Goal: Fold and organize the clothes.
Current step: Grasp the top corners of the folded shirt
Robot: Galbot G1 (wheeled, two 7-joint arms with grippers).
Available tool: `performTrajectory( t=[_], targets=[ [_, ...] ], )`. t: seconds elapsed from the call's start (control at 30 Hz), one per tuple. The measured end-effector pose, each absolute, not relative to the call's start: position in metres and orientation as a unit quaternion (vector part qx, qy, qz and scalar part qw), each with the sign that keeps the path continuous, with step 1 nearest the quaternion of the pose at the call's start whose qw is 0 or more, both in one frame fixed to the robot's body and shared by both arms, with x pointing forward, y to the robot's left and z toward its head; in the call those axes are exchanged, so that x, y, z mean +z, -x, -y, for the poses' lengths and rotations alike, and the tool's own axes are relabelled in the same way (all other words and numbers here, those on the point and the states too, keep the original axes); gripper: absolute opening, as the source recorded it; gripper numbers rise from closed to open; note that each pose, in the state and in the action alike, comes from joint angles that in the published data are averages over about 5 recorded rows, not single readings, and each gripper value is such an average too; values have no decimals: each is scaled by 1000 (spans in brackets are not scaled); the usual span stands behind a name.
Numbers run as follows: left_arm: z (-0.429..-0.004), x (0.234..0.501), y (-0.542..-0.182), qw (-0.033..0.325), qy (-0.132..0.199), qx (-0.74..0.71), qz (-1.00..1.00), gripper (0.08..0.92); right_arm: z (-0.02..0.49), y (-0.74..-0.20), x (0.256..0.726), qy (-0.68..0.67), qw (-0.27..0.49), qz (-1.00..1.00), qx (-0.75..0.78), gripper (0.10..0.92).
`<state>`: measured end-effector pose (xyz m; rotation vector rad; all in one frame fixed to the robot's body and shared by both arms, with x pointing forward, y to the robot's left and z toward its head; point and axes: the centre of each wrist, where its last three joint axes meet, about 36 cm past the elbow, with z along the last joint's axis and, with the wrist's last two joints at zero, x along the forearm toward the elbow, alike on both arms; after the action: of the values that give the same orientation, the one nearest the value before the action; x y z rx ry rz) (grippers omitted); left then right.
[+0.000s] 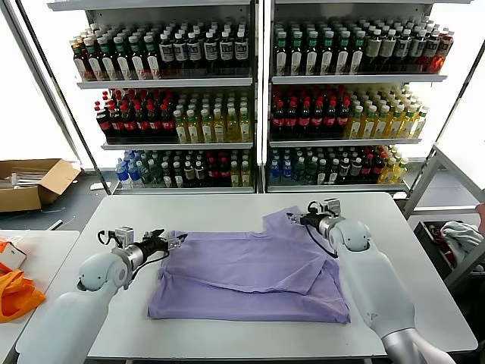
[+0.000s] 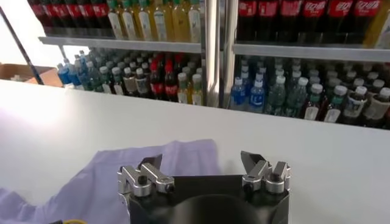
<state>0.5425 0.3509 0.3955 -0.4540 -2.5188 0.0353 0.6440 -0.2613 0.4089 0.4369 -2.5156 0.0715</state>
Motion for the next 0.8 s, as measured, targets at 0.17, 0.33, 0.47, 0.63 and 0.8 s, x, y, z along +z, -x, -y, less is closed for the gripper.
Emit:
performTrajectory(
  t=[0.17,0.33,0.47,0.63,0.8],
  targets=[
    [-350,390,-545,297,168,12,940,716,255,-645,403,-165,294,941,24,612],
    [-349,386,-545,305,165,12,938,577,250,-644,403,-167,293,941,21,464],
    [-348,386,-545,309,167,11,936,456,243,-645,410,-171,284,943,16,360],
    [-349,387,-545,312,169,11,935,317,238,-645,419,-174,270,947,6,222],
    [-350,389,-543,310,168,11,936,170,238,-641,428,-173,256,951,-6,112]
  ],
)
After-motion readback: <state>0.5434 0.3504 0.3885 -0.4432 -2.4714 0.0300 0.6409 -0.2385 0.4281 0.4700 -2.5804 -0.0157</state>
